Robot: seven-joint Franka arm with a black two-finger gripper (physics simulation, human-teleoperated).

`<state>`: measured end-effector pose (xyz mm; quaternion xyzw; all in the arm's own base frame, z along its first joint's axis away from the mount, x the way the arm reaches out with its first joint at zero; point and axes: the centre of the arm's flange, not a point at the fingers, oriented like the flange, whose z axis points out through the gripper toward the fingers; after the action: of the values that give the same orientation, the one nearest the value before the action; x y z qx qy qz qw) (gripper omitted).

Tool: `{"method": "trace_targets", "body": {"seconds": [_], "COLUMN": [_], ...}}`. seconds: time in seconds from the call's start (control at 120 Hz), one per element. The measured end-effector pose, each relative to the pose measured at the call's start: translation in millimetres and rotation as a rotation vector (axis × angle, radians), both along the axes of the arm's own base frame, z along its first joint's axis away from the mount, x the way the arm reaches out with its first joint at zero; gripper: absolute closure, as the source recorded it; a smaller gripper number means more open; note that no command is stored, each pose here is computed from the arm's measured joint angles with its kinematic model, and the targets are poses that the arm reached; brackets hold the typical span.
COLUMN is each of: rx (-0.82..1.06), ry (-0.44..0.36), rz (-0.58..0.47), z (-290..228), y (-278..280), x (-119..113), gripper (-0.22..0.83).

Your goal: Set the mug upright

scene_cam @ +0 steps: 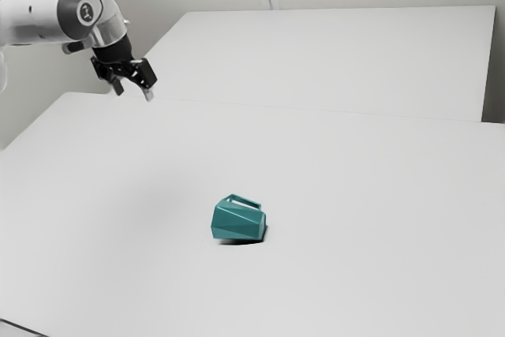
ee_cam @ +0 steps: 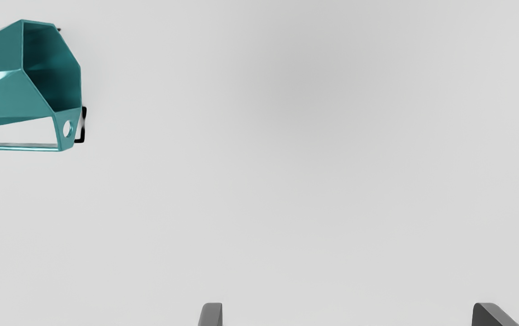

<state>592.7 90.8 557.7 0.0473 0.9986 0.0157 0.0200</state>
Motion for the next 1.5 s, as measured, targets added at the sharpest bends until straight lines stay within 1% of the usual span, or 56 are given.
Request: {"method": "trace_targets", "body": {"seconds": [0.133, 0.233, 0.4, 0.492, 0.542, 0.625, 0.733, 0.842, 0.933, 1.075, 1.175, 1.367, 1.5], "rx": [-0.065, -0.189, -0.36, -0.429, -0.468, -0.516, -0.566, -0.602, -0.614, -0.614, -0.613, -0.605, -0.605], "ry": [-0.013, 0.041, 0.125, 0.178, 0.21, 0.25, 0.304, 0.362, 0.39, 0.407, 0.418, 0.42, 0.432], "rz": [0.028, 0.066, 0.14, 0.174, 0.191, 0.209, 0.226, 0.249, 0.25, 0.231, 0.224, 0.198, 0.198], "z": [-1, -37, -93, -127, -145, -164, -192, -220, -229, -227, -229, -227, -230], "y": [4, -2, -6, -10, -15, -23, -31, -35, -42, -59, -66, -81, -86], "x": [-16, -26, -33, -31, -35, -39, -38, -46, -54, -69, -74, -77, -86], "gripper": [0.0, 0.0, 0.0, 0.0, 0.0, 0.0, 0.0, 0.0, 0.0, 0.0, 0.0, 0.0, 0.0]}}
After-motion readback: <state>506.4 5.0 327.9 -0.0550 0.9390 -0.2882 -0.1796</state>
